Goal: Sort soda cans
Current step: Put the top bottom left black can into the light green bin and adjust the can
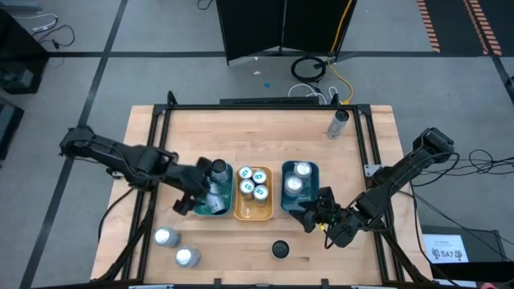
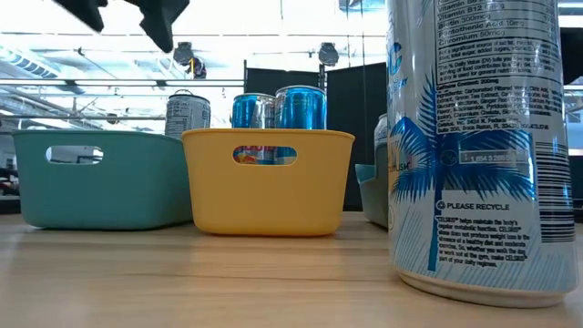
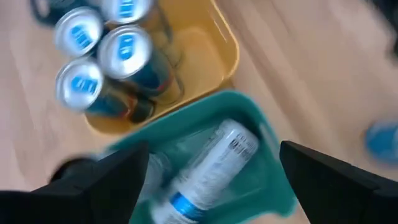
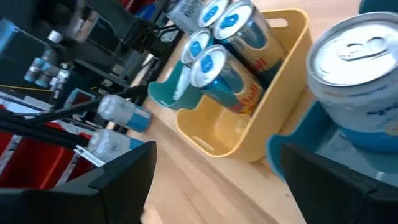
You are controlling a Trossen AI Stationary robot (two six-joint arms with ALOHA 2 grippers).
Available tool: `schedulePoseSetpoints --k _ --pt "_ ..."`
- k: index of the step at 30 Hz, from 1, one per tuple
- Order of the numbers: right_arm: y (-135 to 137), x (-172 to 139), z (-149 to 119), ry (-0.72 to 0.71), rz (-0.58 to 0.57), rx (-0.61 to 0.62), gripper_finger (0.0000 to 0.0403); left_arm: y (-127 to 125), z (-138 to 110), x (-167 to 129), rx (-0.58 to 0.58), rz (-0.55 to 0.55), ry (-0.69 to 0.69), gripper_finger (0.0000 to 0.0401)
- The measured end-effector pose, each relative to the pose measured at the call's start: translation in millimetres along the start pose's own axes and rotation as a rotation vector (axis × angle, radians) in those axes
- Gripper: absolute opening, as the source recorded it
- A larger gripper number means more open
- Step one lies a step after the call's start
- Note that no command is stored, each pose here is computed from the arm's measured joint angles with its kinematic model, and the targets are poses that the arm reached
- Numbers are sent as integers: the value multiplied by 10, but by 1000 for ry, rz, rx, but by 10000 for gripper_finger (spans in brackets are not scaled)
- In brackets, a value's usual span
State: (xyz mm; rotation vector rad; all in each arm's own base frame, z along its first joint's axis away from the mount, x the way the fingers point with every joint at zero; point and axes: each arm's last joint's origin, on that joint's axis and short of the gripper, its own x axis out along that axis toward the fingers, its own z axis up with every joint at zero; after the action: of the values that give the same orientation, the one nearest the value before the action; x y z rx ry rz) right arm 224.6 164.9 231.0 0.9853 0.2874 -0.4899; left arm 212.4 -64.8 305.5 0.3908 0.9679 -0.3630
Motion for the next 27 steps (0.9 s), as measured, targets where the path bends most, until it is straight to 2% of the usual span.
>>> schedulePoseSetpoints --k 6,10,20,27 --pt "36 -1 0 -1 27 13 331 -94 75 328 331 -25 121 365" --pt "50 -2 1 -1 38 25 331 -155 90 535 462 -75 196 365" --pt "77 -3 3 -3 58 11 331 -207 58 1057 477 -170 373 365" --pt "77 -4 3 -2 58 7 331 -225 50 1270 477 -194 407 365"
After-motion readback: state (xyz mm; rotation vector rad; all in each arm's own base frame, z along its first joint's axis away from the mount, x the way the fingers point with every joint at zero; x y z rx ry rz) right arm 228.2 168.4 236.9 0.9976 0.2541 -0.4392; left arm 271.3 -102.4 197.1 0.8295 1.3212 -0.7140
